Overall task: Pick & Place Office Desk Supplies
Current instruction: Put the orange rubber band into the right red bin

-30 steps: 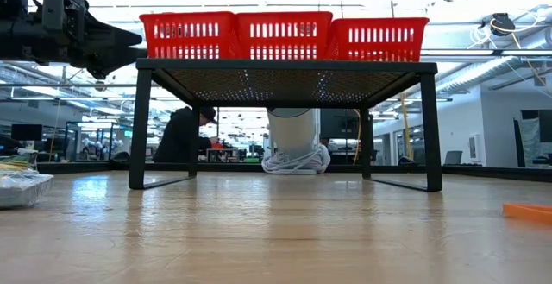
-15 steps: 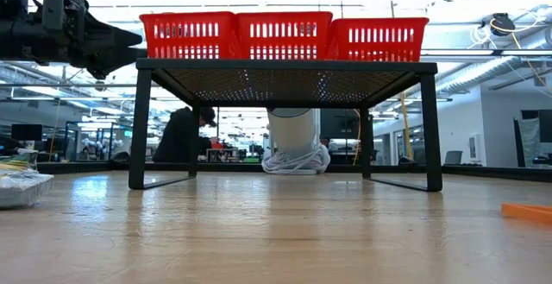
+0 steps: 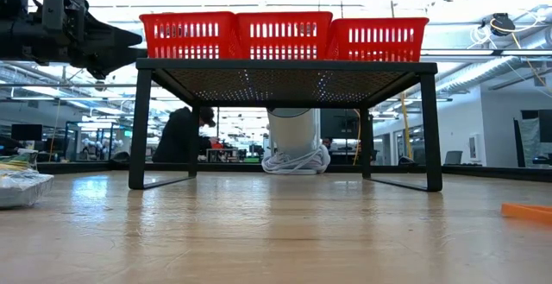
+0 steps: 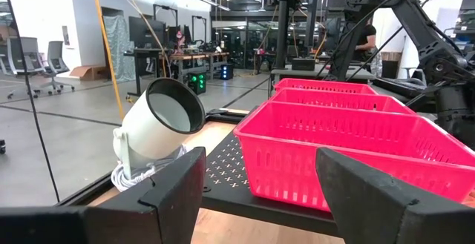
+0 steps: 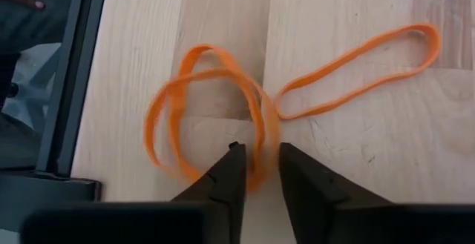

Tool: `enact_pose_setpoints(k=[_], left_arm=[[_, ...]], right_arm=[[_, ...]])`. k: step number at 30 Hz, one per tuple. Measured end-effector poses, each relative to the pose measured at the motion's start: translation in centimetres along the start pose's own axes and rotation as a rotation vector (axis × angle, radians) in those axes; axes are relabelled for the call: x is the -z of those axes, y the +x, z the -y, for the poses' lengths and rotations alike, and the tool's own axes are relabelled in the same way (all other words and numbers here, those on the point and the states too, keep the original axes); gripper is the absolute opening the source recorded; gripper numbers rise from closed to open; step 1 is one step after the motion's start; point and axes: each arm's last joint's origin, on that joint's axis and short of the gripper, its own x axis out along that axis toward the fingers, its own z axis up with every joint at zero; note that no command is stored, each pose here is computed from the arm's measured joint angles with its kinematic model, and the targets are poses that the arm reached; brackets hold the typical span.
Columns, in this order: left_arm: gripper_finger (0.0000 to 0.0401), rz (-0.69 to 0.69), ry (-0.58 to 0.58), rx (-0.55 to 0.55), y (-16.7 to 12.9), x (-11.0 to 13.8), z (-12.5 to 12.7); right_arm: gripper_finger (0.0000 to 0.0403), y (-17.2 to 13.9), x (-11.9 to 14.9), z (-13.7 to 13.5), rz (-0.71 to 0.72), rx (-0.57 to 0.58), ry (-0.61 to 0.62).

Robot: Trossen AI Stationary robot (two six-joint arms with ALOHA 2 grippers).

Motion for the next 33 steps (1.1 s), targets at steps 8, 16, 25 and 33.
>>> enact_pose_setpoints(k=[8, 16, 25, 33], left_arm=[[0.0267, 0.0, 0.0, 0.0, 0.0, 0.0, 0.0], [0.0267, 0.0, 0.0, 0.0, 0.0, 0.0, 0.0], [0.0267, 0.0, 0.0, 0.0, 0.0, 0.0, 0.0], [0.0267, 0.0, 0.0, 0.0, 0.0, 0.0, 0.0]], right_arm=[[0.0129, 0.1, -0.3, 0.2, 0.005, -0.004, -0.015], [0.0116, 0.1, -0.4, 0.2, 0.013, -0.004, -0.036], [0.0101, 0.3, -1.0, 0.8, 0.02, 0.007, -0.014], [0.0093, 0.5, -1.6, 1.4, -0.017, -0.032, 0.008]])
